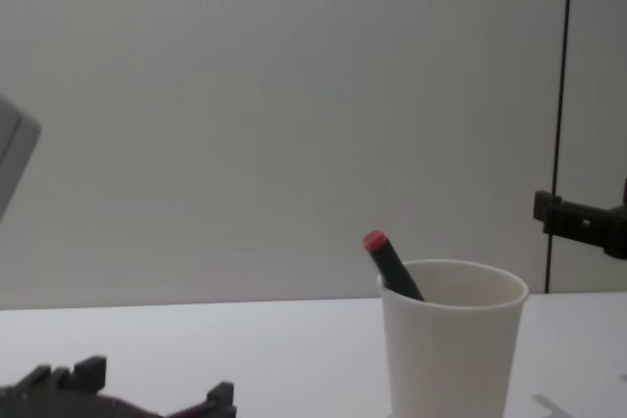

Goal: Place the pen into the pen holder.

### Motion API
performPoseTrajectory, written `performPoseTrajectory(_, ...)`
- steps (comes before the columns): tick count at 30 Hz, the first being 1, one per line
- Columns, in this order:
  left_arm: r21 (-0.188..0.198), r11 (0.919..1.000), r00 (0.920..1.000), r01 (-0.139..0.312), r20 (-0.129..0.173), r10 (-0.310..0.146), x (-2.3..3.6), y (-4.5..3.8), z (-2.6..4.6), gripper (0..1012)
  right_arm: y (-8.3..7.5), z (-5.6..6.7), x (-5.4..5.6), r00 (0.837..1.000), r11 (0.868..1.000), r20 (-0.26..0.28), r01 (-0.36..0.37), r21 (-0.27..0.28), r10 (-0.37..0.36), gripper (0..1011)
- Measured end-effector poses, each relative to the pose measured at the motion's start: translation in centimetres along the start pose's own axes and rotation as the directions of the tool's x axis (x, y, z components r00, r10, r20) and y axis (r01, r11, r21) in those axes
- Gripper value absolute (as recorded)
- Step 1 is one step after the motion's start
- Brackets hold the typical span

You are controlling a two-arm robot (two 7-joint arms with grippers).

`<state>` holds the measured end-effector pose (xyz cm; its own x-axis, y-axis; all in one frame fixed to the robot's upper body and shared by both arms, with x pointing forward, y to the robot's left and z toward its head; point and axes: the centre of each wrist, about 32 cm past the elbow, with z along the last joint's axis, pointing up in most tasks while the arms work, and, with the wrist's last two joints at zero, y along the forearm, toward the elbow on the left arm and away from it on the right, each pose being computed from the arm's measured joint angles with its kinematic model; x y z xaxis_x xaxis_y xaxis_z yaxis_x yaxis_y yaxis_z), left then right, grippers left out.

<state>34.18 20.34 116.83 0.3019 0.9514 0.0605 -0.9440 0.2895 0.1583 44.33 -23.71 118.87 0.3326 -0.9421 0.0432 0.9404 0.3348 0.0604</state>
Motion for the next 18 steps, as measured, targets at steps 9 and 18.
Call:
performPoseTrajectory(9,-0.006,0.9992,0.9976,0.041,0.056,-0.04,0.9,-0.82,0.52,1001,0.0,0.0,0.0,1.0,1.0,0.0,0.0,0.0,0.0,1001)
performPoseTrajectory(18,0.021,0.9987,0.9969,0.045,0.064,-0.047,1.06,-1.49,0.47,1001,0.0,0.0,0.0,1.0,1.0,0.0,0.0,0.0,0.0,1001)
